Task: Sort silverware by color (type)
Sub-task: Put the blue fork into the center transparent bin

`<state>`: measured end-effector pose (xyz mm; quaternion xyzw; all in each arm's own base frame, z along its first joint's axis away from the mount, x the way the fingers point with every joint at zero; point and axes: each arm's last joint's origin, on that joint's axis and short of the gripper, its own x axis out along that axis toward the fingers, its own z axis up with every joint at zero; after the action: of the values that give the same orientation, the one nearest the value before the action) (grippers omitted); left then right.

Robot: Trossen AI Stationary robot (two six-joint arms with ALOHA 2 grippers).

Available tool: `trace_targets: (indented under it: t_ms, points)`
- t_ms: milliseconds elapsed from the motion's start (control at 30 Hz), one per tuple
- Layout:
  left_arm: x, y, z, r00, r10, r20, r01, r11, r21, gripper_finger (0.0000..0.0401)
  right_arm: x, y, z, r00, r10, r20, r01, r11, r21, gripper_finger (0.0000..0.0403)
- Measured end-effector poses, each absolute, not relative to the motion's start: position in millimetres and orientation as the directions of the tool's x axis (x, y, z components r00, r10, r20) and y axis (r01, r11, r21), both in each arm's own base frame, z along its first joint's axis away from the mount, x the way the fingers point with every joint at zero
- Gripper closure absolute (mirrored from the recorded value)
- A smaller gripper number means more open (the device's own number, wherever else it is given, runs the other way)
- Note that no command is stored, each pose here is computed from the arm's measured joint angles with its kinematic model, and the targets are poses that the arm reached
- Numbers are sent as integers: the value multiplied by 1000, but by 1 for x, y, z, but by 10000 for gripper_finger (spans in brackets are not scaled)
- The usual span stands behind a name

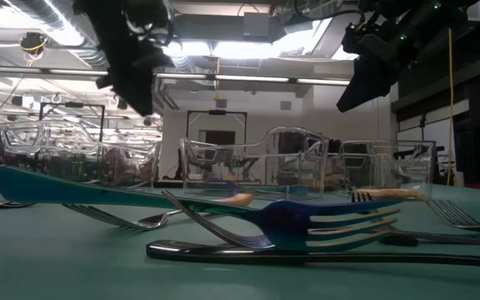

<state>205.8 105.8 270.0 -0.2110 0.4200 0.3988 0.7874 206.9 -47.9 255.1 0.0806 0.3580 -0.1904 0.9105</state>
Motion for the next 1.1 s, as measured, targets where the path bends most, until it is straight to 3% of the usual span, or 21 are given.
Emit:
trace_targets:
  t_ms: [233,433,900,1100]
  points:
    - [223,66,277,420,385,-822,-750,657,-76,312,207,-48,255,671,-289,-683,404,915,10,288]
    - [225,25,274,418,309,-854,-737,665,-120,312,207,-48,255,671,-289,-683,404,915,11,288]
    - [211,-63,270,440,159,-884,-776,563,-285,312,207,-48,255,671,-289,-683,408,913,15,288]
    - [210,-94,253,328,36,-944,-828,492,-269,312,207,-48,255,672,-284,-684,405,914,18,288]
